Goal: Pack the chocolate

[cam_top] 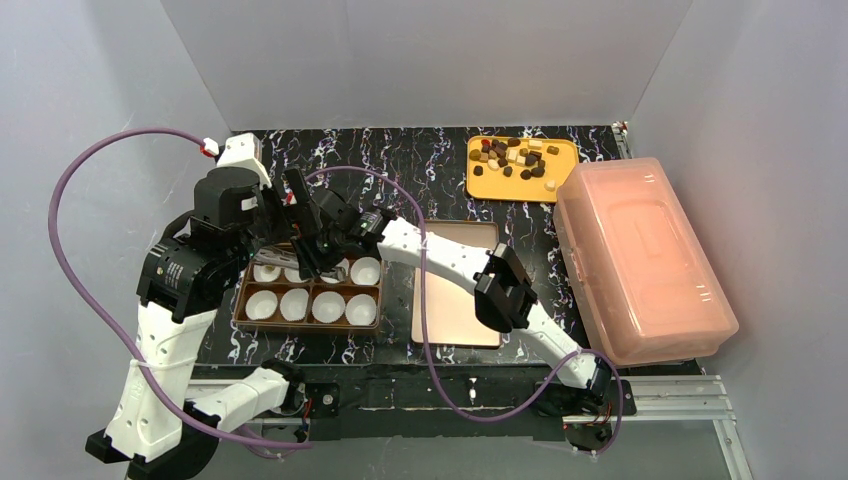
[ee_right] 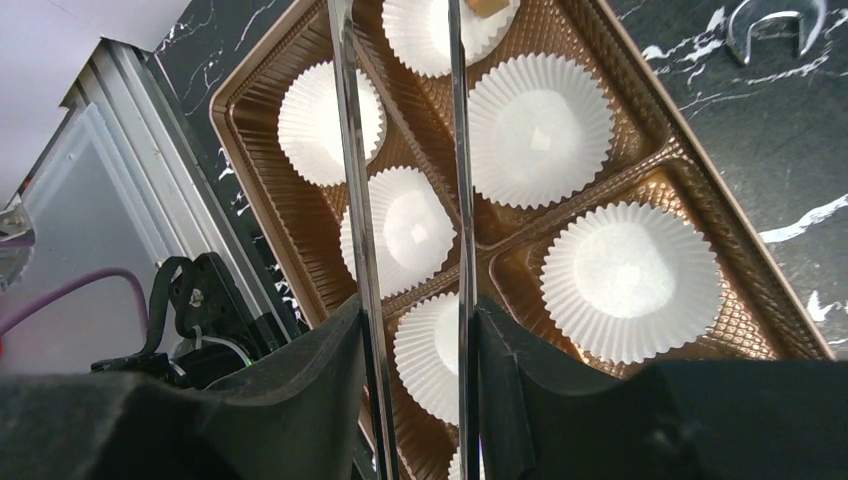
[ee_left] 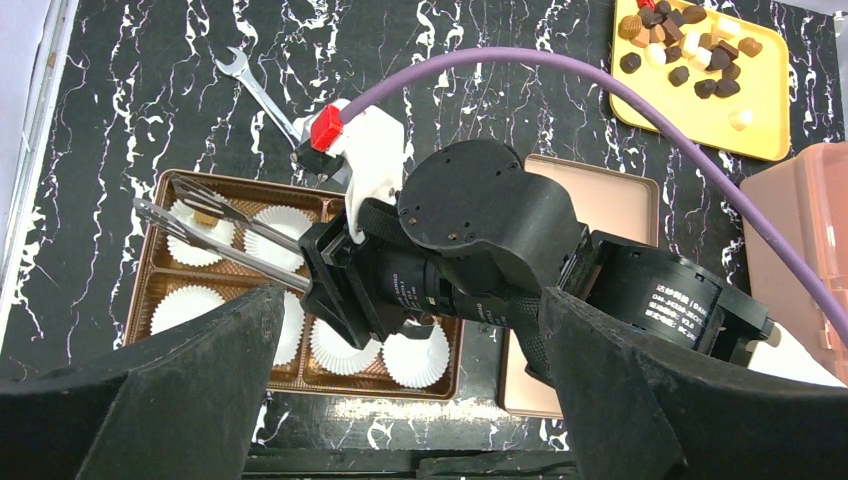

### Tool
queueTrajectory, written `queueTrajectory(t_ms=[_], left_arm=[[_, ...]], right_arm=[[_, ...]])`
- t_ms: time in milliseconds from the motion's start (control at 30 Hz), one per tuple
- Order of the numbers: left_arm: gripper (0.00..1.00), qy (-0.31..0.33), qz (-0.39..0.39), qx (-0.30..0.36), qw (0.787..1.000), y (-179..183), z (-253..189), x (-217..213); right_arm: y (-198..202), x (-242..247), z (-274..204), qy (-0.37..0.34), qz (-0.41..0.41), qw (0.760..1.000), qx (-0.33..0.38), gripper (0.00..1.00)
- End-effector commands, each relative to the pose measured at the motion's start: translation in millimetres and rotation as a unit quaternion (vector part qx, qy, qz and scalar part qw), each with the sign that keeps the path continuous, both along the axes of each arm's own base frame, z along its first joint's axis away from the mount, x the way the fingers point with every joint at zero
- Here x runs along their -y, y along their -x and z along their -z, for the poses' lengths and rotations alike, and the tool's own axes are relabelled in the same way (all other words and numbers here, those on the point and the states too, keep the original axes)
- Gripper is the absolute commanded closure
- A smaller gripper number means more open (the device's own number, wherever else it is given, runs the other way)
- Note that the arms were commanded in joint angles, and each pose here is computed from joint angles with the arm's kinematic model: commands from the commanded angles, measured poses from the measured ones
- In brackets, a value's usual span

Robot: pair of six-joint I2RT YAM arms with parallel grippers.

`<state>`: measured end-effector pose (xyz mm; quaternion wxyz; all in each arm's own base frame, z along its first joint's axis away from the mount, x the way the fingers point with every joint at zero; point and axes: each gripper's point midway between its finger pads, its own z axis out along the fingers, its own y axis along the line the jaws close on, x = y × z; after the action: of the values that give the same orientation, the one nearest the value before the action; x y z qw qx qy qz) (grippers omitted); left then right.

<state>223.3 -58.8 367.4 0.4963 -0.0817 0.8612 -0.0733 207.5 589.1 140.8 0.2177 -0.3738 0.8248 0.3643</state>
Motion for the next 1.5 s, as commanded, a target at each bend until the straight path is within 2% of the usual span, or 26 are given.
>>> queueTrajectory(t_ms=[0, 267, 567, 767, 1033, 1233, 1467], left_arm=[[0.01, -0.006, -0.004, 0.007, 1.000, -1, -3, -4], [0.01, 0.009, 0.006, 0.028, 1.000, -7, -18, 3], [0.00, 0.020, 0.025, 0.043, 0.999, -18, -29, 15], [0.00, 0.010, 0.027, 0.032, 0.999, -24, -16, 17], [0.00, -0.024, 0.024, -0.026, 0.999, -35, 34, 19], [0.00, -0.032, 0.026, -0.055, 0.998, -36, 64, 21], [0.00, -0.037, 0.024, -0.060, 0.997, -33, 72, 18]], right_arm=[[-10, -9, -56, -0.056, 0.000, 0.997, 0.052, 0.51], [-40, 35, -107, -0.056, 0.050, 0.993, 0.091, 0.50], [-109, 142, -125, 0.000, 0.177, 0.981, 0.082, 0.52], [-151, 237, -119, 0.065, 0.294, 0.952, 0.058, 0.54], [-192, 349, -96, 0.142, 0.412, 0.900, 0.017, 0.54], [-219, 383, -77, 0.167, 0.439, 0.883, -0.017, 0.54], [-238, 389, -54, 0.191, 0.436, 0.878, -0.041, 0.55]])
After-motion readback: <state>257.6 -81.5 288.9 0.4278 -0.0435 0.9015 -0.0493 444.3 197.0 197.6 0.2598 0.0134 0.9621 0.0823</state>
